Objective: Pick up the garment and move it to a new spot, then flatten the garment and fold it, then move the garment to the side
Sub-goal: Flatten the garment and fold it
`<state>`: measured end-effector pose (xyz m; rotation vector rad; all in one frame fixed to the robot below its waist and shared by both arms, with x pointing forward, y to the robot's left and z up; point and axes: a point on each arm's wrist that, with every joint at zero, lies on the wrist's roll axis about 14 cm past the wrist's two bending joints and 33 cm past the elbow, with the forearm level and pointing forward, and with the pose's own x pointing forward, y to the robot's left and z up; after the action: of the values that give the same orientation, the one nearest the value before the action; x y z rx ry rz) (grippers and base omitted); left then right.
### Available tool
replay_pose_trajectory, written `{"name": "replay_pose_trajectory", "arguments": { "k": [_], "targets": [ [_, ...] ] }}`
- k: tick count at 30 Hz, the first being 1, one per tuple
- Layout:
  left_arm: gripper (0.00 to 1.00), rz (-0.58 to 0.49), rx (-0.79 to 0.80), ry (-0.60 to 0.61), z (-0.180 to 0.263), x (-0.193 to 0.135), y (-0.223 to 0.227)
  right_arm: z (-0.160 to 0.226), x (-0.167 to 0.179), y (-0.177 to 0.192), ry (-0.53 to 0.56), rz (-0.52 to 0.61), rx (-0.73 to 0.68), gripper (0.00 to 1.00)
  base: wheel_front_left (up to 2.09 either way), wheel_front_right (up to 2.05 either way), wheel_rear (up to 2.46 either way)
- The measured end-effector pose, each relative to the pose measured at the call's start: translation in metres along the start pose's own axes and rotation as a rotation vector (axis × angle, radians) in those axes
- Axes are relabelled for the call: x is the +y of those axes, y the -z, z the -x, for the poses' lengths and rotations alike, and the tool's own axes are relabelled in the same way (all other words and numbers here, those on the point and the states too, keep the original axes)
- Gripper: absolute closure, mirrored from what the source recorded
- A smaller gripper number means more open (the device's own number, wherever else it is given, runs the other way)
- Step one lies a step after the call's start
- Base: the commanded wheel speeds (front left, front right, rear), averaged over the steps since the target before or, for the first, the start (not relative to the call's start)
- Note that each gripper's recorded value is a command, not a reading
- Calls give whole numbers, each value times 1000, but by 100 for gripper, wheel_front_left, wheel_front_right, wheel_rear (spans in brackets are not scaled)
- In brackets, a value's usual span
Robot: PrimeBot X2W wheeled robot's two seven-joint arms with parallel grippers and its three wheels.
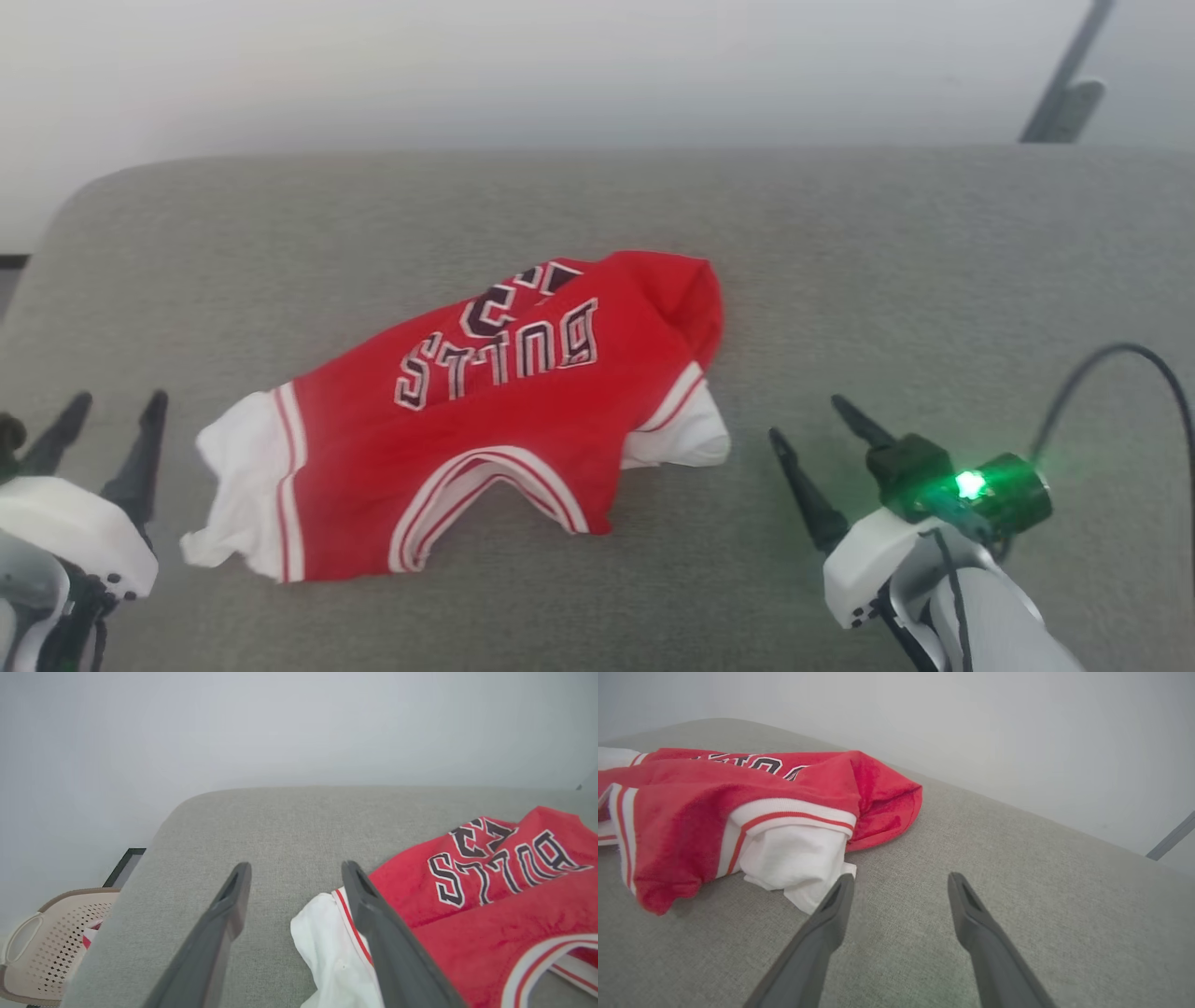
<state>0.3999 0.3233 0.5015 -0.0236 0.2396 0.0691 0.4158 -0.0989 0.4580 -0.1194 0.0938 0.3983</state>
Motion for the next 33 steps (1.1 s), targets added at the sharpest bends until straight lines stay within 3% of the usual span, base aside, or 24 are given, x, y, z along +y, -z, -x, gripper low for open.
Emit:
{"name": "replay_pose_trajectory", "arguments": {
  "k": [6,17,28,29,30,33],
  "targets": [
    [0,31,-205,-73,34,12,-19,-14,31,10,-140,-15,96,0,0,0,0],
    [0,134,-370,-243,89,34,-23,-42,64,32,-316,58,310,0,0,0,0],
    [0,200,-376,-332,115,44,1,-57,79,68,-400,150,563,0,0,0,0],
    [0,198,-377,-338,116,46,2,-57,79,71,-401,151,587,20,0,0,0],
    [0,198,-377,-342,117,46,3,-58,80,73,-406,161,603,100,0,0,0],
    [0,216,-383,-352,119,47,5,-60,82,74,-407,148,635,100,0,0,0]
  ]
}}
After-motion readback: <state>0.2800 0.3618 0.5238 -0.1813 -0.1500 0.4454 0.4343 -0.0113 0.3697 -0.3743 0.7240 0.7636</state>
